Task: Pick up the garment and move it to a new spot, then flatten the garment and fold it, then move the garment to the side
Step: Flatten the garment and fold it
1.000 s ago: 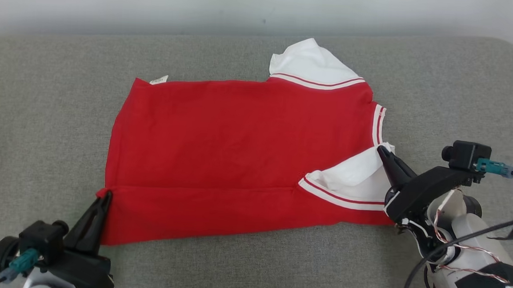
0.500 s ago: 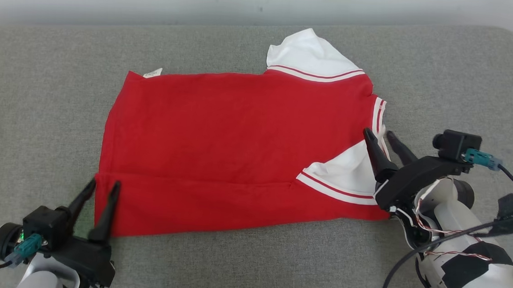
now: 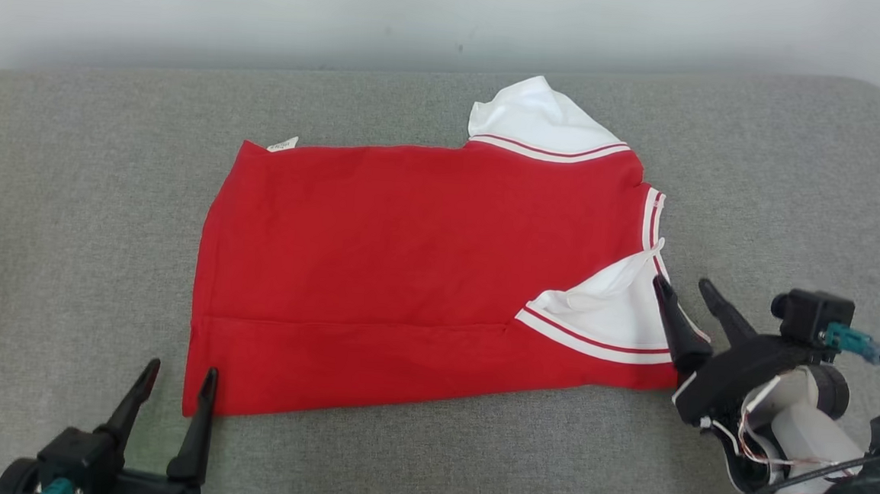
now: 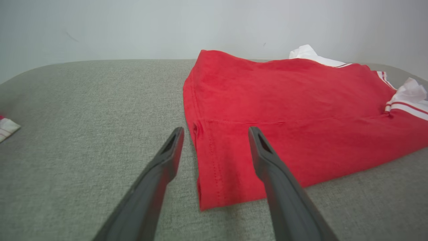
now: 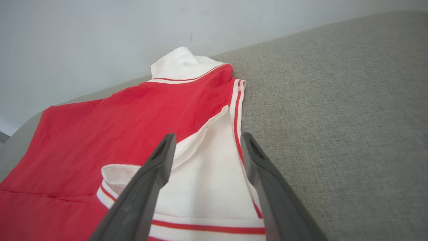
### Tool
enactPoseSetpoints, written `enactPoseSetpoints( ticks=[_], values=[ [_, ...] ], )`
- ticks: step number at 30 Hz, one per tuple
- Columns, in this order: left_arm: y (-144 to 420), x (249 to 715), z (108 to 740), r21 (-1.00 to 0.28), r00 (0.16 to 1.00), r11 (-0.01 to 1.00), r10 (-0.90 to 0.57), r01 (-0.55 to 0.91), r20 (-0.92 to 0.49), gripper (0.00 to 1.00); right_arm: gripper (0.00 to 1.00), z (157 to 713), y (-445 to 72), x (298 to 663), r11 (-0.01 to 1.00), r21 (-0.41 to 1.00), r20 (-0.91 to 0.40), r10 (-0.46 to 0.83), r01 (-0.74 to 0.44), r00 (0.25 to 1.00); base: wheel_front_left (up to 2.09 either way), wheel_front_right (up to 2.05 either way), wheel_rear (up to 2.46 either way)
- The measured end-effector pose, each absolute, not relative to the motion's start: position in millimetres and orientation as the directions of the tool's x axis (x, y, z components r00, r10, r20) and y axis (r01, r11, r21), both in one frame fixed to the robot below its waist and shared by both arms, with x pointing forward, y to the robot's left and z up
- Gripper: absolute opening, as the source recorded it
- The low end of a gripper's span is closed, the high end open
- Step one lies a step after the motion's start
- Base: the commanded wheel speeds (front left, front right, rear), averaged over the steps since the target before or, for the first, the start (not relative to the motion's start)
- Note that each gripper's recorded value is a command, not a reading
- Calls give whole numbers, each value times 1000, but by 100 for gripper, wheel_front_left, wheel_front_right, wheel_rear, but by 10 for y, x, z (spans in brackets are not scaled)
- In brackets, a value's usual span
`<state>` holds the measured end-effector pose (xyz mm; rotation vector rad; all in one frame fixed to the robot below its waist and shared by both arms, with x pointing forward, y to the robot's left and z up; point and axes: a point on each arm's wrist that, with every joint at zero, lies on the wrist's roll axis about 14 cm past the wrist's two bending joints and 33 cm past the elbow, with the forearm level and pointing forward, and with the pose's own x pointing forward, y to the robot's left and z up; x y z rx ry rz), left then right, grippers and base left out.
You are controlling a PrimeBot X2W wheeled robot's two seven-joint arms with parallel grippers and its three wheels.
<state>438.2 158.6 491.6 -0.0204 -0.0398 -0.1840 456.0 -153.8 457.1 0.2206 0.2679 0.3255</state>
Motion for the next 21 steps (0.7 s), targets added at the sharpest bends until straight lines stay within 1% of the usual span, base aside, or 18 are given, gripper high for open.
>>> enactPoseSetpoints(
  ticks=[6,9,11,14,21],
  values=[
    [1541,4318,4841,-36,983,982,-184,184,23,100,100,4469,-1641,4433,931,236,-263,337,-278,904,0,0,0],
    [1555,4316,4793,-40,984,983,-180,180,10,100,100,4364,-1636,4333,927,263,-305,342,-267,889,0,0,0],
    [1547,4327,4760,-40,983,983,-181,181,2,100,100,4293,-1669,4278,933,235,-336,343,-274,878,0,0,0],
    [1544,4346,4697,-36,984,983,-180,179,-16,100,100,4274,-1717,4252,936,238,-346,332,-260,878,0,0,0],
    [1507,4381,4526,-29,981,983,-183,182,-64,100,100,4099,-1698,4152,939,240,-408,328,-246,852,0,0,0]
  ],
)
